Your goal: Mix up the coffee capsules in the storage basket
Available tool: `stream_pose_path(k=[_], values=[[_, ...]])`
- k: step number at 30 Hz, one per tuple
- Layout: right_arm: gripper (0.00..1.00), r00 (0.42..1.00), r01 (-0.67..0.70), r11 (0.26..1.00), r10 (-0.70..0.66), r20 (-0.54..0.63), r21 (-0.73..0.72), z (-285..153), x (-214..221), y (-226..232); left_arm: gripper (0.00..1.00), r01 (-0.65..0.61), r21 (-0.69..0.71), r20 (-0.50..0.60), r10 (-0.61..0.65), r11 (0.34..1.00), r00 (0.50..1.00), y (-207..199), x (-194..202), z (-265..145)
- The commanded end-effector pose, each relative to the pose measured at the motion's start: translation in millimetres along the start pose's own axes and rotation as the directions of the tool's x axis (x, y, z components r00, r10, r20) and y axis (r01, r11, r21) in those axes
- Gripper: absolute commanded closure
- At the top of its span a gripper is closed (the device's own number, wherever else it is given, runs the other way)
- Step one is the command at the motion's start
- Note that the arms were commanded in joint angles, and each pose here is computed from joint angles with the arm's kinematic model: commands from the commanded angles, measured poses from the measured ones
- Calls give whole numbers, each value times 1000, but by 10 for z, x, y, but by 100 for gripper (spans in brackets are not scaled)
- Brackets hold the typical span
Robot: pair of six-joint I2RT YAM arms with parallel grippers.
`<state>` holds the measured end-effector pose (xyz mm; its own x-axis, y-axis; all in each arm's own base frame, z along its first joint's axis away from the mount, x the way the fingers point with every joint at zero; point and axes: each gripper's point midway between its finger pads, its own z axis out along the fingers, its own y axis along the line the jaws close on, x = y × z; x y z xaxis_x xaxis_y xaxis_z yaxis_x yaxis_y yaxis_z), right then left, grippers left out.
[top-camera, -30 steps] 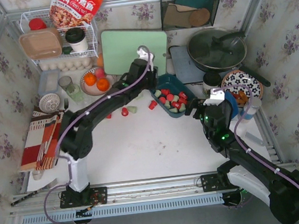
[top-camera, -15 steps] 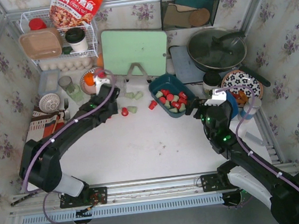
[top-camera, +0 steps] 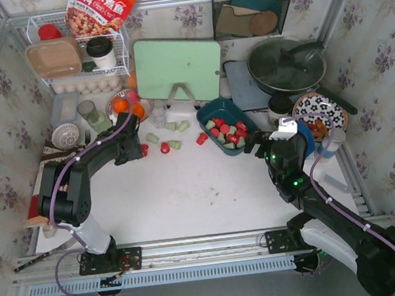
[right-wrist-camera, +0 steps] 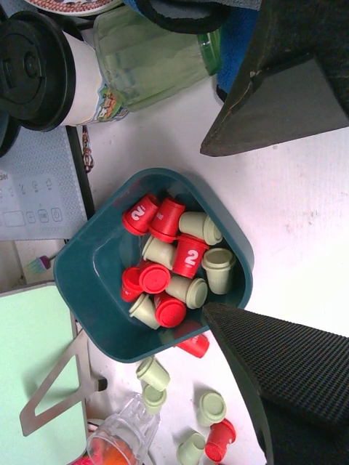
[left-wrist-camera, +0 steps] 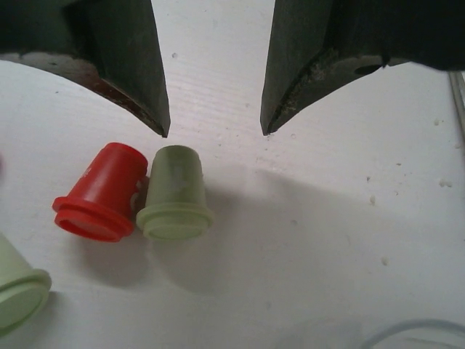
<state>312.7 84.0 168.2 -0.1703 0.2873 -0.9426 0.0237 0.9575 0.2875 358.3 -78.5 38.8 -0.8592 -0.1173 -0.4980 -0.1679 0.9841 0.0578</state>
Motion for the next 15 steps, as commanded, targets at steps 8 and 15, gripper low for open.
stream_pose_path(k=[8, 15], values=[[0, 999, -15, 1000, 15, 39, -14, 19, -102, 44, 52, 38, 60, 49, -41, 997, 998, -83, -251, 110], [0, 999, -12, 1000, 13, 35, -10, 24, -84, 35, 55, 57, 104, 39, -61, 993, 997, -211, -308, 219]])
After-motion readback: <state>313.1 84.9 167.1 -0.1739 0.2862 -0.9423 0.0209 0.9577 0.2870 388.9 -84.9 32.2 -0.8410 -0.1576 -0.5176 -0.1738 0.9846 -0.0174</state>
